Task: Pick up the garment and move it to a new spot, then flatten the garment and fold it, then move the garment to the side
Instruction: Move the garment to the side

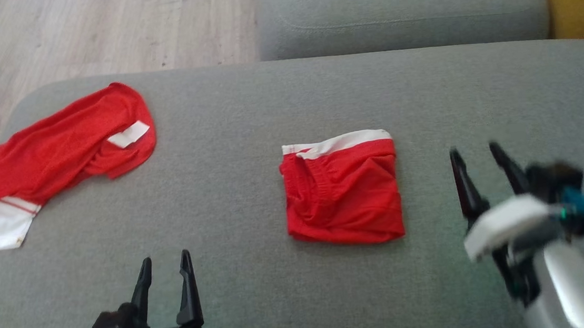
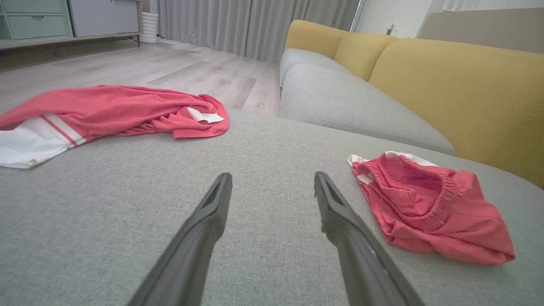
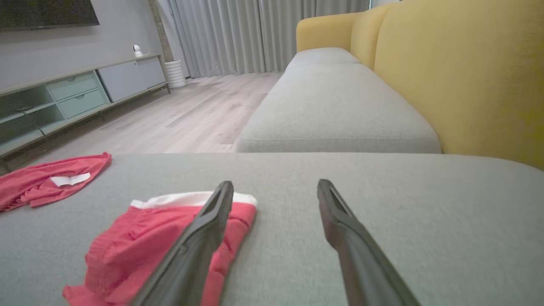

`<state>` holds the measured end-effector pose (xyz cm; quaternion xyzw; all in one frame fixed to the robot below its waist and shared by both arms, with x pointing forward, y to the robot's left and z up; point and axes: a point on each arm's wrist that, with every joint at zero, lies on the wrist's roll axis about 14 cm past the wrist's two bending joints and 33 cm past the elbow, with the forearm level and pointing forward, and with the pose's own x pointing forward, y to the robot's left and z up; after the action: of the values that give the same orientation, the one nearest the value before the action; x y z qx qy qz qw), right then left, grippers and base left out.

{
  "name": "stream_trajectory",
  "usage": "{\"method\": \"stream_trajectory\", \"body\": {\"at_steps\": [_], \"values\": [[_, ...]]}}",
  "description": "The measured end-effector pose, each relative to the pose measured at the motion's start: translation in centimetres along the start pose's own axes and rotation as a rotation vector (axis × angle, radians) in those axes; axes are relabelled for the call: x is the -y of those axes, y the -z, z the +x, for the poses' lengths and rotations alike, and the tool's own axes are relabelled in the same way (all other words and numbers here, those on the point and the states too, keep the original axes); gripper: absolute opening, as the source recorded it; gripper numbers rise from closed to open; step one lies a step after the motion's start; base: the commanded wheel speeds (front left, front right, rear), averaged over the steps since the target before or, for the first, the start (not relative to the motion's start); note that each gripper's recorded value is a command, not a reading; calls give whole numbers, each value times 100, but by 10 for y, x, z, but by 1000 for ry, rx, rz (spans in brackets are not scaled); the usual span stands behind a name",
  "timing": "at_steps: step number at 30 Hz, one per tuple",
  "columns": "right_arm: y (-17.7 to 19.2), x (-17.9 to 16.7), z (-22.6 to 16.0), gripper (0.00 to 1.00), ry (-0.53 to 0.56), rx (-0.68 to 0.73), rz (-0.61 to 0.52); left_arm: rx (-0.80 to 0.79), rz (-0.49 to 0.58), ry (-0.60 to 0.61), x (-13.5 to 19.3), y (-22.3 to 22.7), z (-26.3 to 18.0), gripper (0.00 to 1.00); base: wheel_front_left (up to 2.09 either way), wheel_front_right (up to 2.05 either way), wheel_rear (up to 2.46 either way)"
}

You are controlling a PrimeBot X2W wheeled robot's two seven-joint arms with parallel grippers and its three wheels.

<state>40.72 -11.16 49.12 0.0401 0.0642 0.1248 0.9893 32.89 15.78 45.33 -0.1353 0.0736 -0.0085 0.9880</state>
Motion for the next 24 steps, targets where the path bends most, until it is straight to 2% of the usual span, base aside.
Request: {"method": "stream_trajectory", "body": {"at_steps": [3,7,15,24], "values": [[-14,-6,22,100,-23,-23,-7,2,-5,-14,-4,0,-1,100,0,0,0],[-6,-15,45,100,-51,-114,-5,4,-16,-43,-11,-1,-1,100,0,0,0],[49,-27,73,100,-79,-373,40,2,-40,-120,-29,0,-4,100,0,0,0],[107,-43,72,100,-113,-594,38,-18,-53,-181,-43,9,-13,100,0,0,0]]}}
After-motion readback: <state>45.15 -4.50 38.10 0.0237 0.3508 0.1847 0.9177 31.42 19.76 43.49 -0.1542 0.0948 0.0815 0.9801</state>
